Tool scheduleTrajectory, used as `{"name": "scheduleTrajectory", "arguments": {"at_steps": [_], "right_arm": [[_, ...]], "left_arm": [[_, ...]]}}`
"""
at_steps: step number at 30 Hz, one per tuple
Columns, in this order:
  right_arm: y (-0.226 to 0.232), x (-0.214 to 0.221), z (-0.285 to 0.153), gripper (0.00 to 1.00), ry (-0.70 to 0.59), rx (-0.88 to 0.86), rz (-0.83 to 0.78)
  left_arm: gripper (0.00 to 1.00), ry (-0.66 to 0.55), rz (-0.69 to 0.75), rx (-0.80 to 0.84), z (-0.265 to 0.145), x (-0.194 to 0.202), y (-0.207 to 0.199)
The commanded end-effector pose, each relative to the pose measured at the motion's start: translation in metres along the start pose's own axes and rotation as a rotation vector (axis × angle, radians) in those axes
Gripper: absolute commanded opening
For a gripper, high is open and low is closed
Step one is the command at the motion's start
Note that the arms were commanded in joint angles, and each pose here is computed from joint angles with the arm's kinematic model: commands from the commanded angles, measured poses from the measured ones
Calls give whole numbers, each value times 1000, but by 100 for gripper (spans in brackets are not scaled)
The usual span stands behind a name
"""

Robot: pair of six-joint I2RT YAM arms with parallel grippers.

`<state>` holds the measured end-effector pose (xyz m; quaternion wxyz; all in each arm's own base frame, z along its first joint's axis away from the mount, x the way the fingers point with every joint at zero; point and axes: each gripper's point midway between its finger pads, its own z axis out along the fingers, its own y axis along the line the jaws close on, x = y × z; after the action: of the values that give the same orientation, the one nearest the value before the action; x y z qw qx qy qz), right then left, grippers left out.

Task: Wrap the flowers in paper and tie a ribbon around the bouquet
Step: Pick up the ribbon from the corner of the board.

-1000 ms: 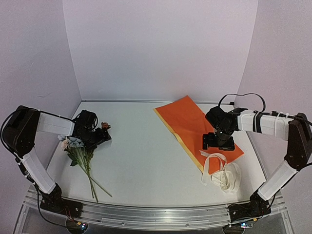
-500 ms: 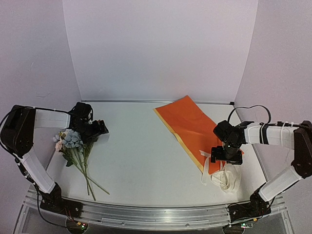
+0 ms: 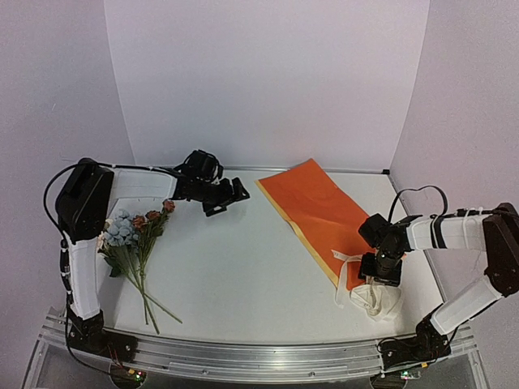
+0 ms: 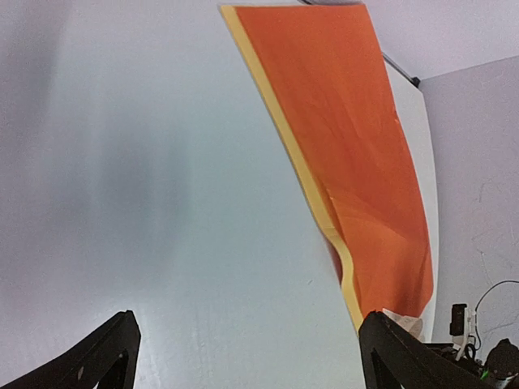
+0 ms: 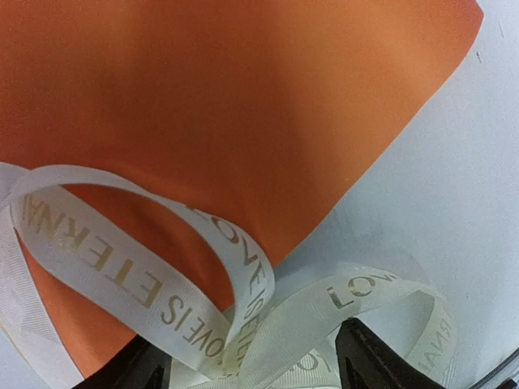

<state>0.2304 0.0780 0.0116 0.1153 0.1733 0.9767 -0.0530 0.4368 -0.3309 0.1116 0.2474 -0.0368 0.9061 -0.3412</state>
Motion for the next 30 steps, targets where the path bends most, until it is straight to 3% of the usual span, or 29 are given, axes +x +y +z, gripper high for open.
{"name": "scheduleTrajectory", "arguments": {"at_steps": [1,6,11,20,30], "right_arm": [[-4,-7,4,63,-44,8,69],[-3,-1,8,47,-25,-6,87],[-4,5,11,38,-5,-12,82],[-6,9,11,37,-2,-17,79],[-8,8,9,37,-15,-20,78]], "left_arm": [[94,34,-60,137,38,13,-54],[85,52,-121,227,75,36,-82],[74,62,-155,279,103,52,-92],[48,92,-214,321,130,71,-99],[40,132,-277,353,152,89,-103]]}}
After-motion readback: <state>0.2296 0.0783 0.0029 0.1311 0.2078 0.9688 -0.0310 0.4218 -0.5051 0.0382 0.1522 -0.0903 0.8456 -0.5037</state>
